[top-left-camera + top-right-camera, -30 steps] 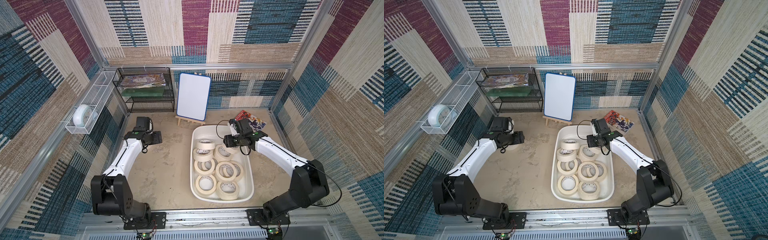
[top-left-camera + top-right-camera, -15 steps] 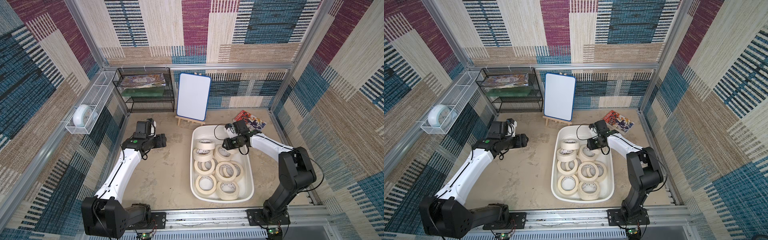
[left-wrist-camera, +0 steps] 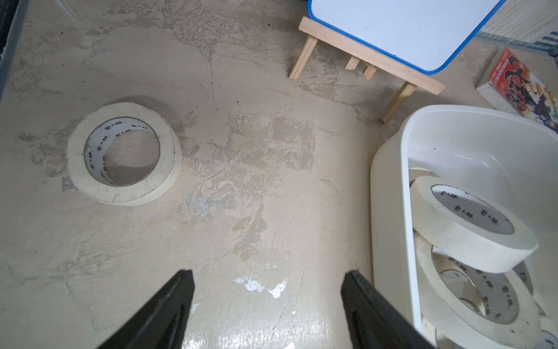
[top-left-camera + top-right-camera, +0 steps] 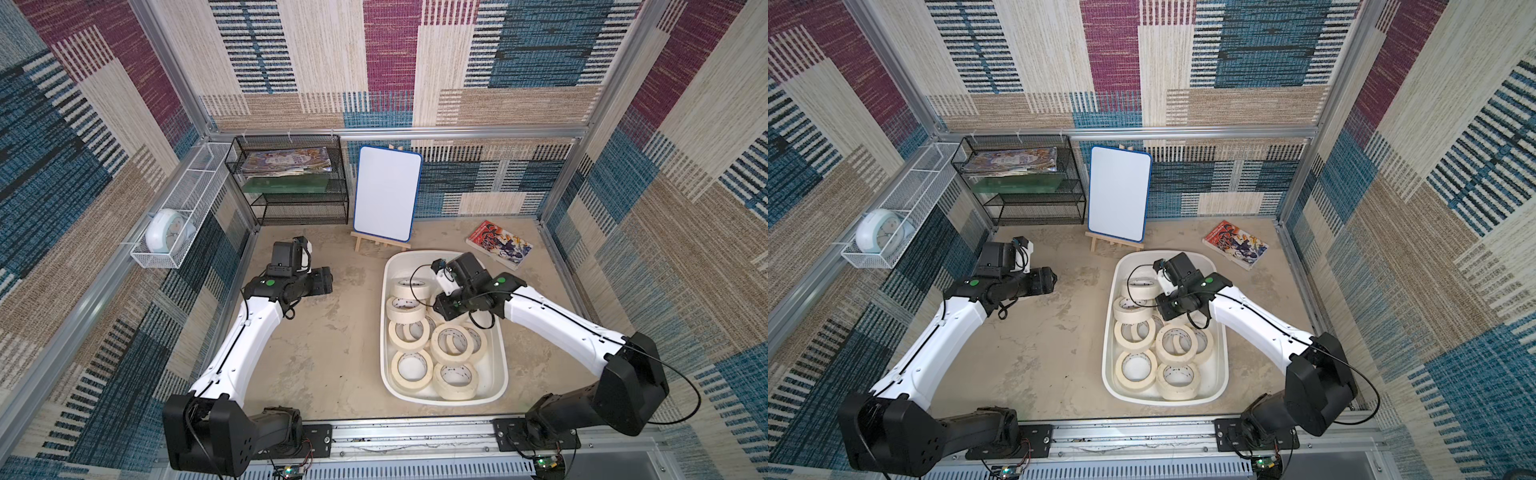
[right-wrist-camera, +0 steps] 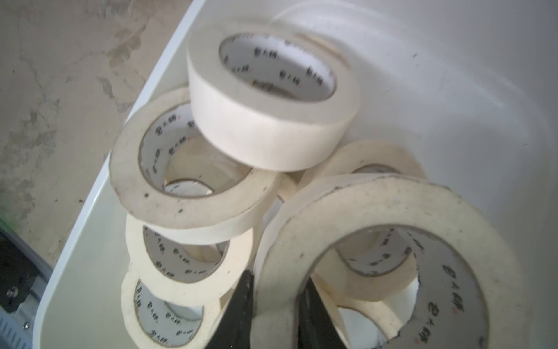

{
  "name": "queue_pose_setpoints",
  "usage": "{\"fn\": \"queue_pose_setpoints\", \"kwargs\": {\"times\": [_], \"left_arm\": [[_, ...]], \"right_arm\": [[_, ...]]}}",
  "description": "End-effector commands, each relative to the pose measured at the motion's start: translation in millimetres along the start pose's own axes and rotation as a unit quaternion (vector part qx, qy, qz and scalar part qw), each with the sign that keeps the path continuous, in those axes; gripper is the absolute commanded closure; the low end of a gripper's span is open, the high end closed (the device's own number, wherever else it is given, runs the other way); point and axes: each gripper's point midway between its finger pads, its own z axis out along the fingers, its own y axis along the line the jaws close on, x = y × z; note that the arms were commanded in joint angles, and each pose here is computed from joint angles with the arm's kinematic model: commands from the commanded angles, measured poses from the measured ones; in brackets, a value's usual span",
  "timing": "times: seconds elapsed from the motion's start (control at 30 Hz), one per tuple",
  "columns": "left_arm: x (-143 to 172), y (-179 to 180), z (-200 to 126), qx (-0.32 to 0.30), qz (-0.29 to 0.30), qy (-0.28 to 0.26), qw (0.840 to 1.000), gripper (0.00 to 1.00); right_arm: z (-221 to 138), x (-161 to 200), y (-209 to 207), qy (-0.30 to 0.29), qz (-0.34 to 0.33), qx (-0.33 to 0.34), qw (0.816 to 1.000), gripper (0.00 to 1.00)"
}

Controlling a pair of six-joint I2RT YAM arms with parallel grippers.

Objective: Take out the art tape in the storage box
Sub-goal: Adjust the art tape in the storage box.

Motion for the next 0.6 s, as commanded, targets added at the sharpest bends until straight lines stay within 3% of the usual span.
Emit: {"fn": "queue_pose_setpoints", "kwargs": {"times": [0.0,0.03,0.07,0.17,0.2,0.3,0.43,0.57], "left_arm": [[0,-1,-1,0.003,-0.003,0.000,1.000,0.18],[0,-2,-1,0.005,-0.004,0.000,1.000,0.18],[0,-3,-2,0.007,-0.004,0.000,1.000,0.18],[2,-1,-4,0.001,-0.001,0.000,1.000,0.18],[1,0,-5,-0.001,0.000,-0.002,1.000,0.18],[1,1,-6,-0.004,0.002,-0.004,1.000,0.18],[1,-1,-5,0.000,0.001,-0.004,1.000,0.18],[2,-2,-4,0.004,0.000,-0.003,1.000,0.18]], "right_arm": [[12,33,7,0.054,0.019,0.013,0.998,1.00],[17,37,11,0.061,0.015,0.009,0.998,1.00],[20,39,17,0.062,0.010,-0.001,0.998,0.94],[13,31,24,0.042,0.009,-0.011,0.999,0.22],[4,23,22,0.024,0.009,-0.004,1.000,0.10],[-29,4,8,-0.024,0.022,0.044,0.999,0.01],[-62,-9,-20,-0.074,0.043,0.089,0.992,0.02],[-61,-6,-65,-0.078,0.093,0.112,0.986,0.05]]}}
